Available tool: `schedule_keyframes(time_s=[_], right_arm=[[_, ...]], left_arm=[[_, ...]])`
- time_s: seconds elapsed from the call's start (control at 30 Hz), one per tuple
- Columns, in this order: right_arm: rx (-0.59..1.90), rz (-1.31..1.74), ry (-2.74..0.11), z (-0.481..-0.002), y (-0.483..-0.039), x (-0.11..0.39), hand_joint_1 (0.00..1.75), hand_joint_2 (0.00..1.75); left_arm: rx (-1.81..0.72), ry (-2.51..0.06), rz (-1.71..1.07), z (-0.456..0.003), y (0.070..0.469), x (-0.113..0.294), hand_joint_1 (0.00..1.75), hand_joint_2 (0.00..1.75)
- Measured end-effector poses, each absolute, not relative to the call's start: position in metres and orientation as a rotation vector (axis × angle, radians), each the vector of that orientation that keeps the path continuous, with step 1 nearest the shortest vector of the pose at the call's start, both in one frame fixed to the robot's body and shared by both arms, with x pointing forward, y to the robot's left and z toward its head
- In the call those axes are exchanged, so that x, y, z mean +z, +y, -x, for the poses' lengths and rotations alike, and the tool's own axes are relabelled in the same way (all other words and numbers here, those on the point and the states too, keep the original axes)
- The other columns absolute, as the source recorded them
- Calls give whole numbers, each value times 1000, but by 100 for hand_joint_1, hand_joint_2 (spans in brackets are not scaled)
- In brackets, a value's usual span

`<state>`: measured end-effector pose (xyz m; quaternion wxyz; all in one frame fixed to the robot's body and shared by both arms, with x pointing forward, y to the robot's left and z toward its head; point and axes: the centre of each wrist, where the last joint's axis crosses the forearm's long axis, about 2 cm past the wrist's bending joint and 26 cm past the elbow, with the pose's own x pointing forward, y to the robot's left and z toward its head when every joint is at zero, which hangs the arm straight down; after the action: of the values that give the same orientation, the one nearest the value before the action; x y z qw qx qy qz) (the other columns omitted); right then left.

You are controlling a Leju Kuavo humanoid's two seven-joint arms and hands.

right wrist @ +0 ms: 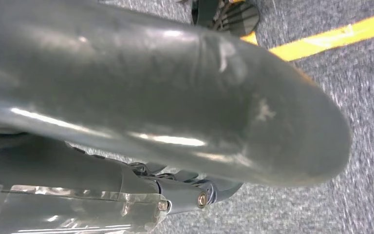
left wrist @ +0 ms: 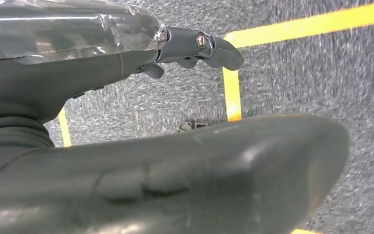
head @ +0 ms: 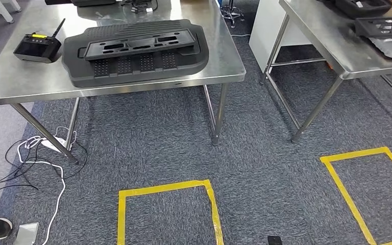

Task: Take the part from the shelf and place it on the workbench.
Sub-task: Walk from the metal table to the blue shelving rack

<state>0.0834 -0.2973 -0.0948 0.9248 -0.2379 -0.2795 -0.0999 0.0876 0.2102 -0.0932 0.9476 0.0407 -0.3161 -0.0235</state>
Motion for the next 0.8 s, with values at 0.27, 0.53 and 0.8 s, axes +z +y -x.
schedule_keyframes(time_s=[0.27,0.53,0.8], right_arm=[[-204,486,-562,-83,-297,-95,0,0],[-211,478,-561,-83,-294,-95,0,0],[-240,460,-551,-82,-291,-96,0,0]], left_arm=[[-47,-641,-81,-86,209,-93,0,0],[-46,-638,-82,-85,209,-94,0,0],[-49,-638,-94,-85,209,-93,0,0]])
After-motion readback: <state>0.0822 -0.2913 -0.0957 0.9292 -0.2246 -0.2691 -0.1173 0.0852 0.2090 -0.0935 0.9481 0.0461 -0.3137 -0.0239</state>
